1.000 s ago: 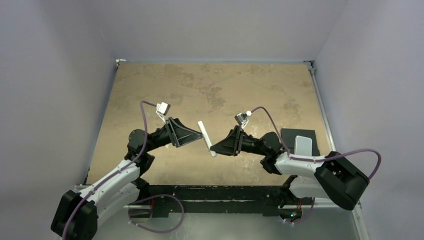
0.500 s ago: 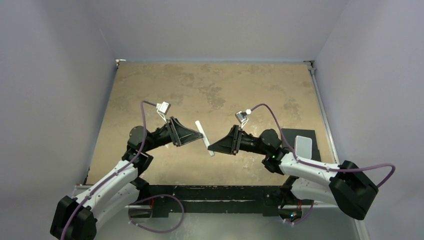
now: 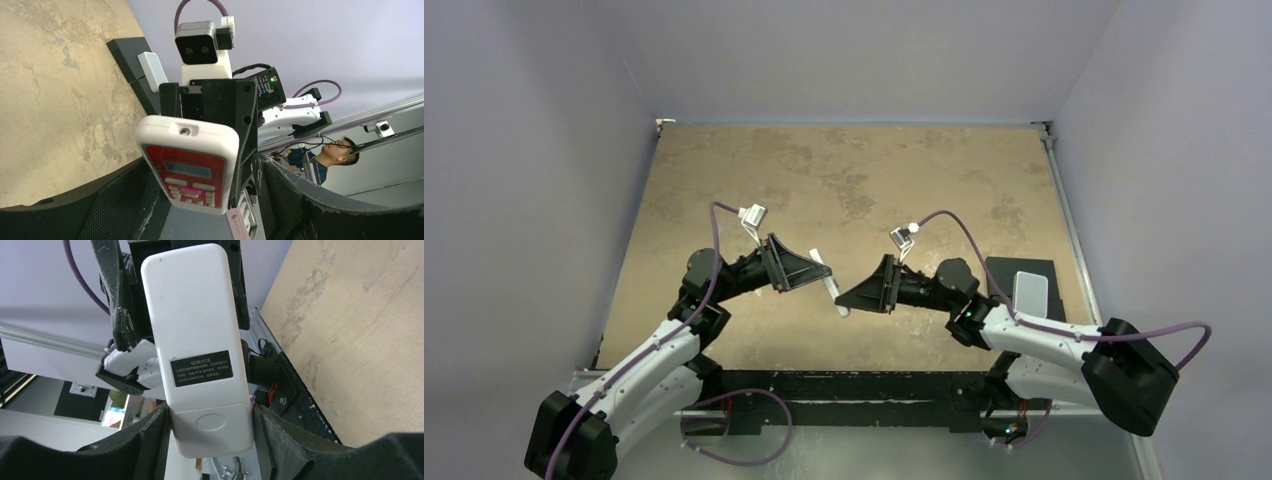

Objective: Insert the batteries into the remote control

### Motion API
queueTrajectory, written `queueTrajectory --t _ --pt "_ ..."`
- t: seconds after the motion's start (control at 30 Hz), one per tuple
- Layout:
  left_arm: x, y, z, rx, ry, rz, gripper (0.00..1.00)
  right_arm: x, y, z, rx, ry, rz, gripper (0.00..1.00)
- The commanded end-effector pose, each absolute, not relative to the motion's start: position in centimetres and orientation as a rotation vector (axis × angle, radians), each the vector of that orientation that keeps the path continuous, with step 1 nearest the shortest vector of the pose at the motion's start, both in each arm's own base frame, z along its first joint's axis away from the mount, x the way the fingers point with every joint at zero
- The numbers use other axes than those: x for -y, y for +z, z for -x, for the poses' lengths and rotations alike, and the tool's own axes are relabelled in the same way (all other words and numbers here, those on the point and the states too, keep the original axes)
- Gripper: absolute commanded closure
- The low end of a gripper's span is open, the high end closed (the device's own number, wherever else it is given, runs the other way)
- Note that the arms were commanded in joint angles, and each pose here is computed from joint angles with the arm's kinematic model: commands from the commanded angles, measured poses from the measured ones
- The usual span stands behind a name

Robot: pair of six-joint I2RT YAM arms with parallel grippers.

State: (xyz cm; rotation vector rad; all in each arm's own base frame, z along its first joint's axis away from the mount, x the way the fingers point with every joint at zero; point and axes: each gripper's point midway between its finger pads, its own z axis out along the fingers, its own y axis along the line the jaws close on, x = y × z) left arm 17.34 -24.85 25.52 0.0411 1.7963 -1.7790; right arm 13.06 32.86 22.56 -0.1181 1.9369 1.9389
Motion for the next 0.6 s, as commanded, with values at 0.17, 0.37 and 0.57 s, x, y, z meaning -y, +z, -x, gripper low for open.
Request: queueTrajectory --t 0.17,0.37,0.57 --pt "24.81 27.55 -17.61 -1.717 -1.769 -0.089 0.27 -33.34 25.9 -13.23 -1.782 1.983 0.138 1.0" --pt "24.8 27.49 -17.41 -1.714 -1.782 -0.092 0.34 -33.19 25.77 -13.33 -1.772 1.986 0.119 1.0" --pt "24.84 27.53 -17.3 -1.704 -1.795 -0.097 0.68 -33.16 25.3 -13.38 -1.782 1.98 0.111 1.0"
